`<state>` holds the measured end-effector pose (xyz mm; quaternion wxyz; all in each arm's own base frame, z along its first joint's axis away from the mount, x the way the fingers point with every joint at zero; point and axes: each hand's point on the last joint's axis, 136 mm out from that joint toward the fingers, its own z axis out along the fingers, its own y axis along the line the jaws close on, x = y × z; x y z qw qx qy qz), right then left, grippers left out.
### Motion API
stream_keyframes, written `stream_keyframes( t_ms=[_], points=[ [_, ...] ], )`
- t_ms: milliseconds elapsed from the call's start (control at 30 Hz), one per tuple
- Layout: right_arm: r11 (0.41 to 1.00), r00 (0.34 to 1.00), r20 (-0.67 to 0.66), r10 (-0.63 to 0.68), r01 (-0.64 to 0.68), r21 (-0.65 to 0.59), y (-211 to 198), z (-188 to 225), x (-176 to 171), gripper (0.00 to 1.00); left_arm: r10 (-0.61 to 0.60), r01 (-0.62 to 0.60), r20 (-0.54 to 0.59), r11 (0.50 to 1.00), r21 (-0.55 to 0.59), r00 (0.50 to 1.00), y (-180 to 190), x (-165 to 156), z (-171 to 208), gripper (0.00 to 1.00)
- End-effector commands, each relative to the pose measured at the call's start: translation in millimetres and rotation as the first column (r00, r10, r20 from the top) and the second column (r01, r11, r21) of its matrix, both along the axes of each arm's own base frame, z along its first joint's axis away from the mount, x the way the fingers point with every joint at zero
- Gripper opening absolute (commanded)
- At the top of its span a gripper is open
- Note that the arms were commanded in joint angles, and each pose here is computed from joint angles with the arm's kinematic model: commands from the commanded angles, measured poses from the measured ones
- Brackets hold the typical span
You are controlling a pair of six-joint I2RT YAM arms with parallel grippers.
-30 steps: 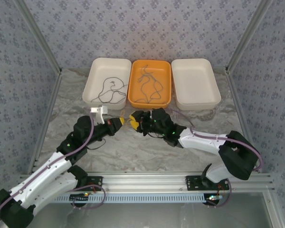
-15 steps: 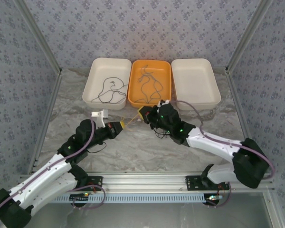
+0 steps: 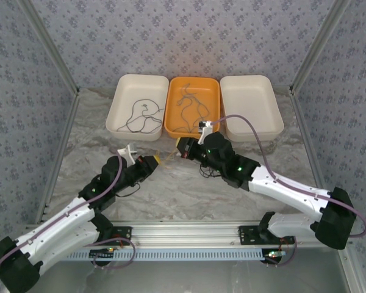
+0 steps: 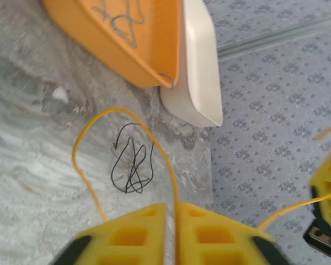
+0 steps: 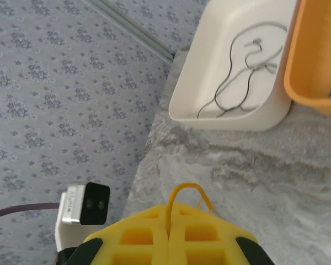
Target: Untangle the cables
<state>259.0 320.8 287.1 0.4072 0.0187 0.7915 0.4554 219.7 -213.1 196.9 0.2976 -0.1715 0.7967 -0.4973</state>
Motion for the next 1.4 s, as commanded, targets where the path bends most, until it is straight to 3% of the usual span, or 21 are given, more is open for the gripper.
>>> stream_keyframes(
  t_ms=[0, 133, 233, 333, 567, 667, 767, 933, 1067, 1133, 1200, 1367],
  points=[
    [0.997, 0.962, 0.271, -0.028, 0.047, -0.065, -9.5, 47.6, 8.2, 0.0, -0.016, 0.019, -0.11, 0.999, 0.029, 0.994, -2.4, -6.8, -15.1, 0.28],
    [0.995, 0.914, 0.404, 0.046, -0.006, -0.1, -6.3, 63.8, -1.0, 0.0, -0.02, 0.022, -0.126, 1.0, 0.011, 0.992, -1.4, -11.3, -11.5, 0.53],
    [0.988, 0.885, 0.448, 0.123, -0.069, -0.136, -2.0, 71.6, -10.6, 0.0, 0.011, -0.012, -0.103, 1.0, -0.005, 0.995, 8.7, -14.6, 0.0, 0.66],
    [0.98, 0.854, 0.487, 0.181, -0.114, -0.164, -3.8, 78.9, -19.3, 0.0, 0.039, -0.043, -0.108, 0.999, -0.032, 0.993, 16.0, -17.7, 7.2, 0.71],
    [0.932, 0.773, 0.521, 0.362, -0.298, -0.205, 6.3, 79.6, -40.1, 0.0, 0.063, -0.104, -0.243, 0.982, -0.159, 0.968, 7.1, -14.1, -1.5, 0.79],
    [0.919, 0.777, 0.492, 0.393, -0.314, -0.238, 10.8, 66.1, -39.1, 0.0, 0.085, -0.129, -0.255, 0.978, -0.162, 0.963, 10.0, -12.4, 0.9, 0.8],
    [0.927, 0.806, 0.46, 0.372, -0.298, -0.227, 11.6, 50.3, -32.5, 0.0, 0.089, -0.129, -0.261, 0.982, -0.139, 0.961, 12.4, -14.9, -0.6, 0.76],
    [0.951, 0.906, 0.304, 0.296, -0.252, -0.176, 20.9, 3.6, -15.1, 0.0, 0.247, -0.238, -0.27, 0.969, 0.066, 0.931, 59.5, -29.7, -27.4, 0.71],
    [0.98, 0.966, 0.17, 0.195, -0.184, -0.079, 35.0, -35.8, -11.5, 0.0, 0.321, -0.286, -0.218, 0.942, 0.177, 0.922, 88.7, -37.5, -44.7, 0.56],
    [0.993, 0.995, 0.057, 0.084, -0.079, -0.085, 35.2, -66.9, -0.5, 0.0, 0.311, -0.258, -0.22, 0.936, 0.239, 0.925, 91.0, -40.5, -58.8, 0.49],
    [0.992, 0.997, -0.066, -0.051, 0.043, -0.119, 24.7, -102.9, 14.4, 0.0, 0.284, -0.205, -0.248, 0.932, 0.3, 0.926, 87.5, -43.5, -77.6, 0.46],
    [0.931, 0.899, -0.256, -0.356, 0.317, -0.182, -23.1, -169.0, 47.1, 0.0, 0.147, -0.03, -0.326, 0.94, 0.339, 0.934, 54.0, -44.7, -115.0, 0.3]
  ],
)
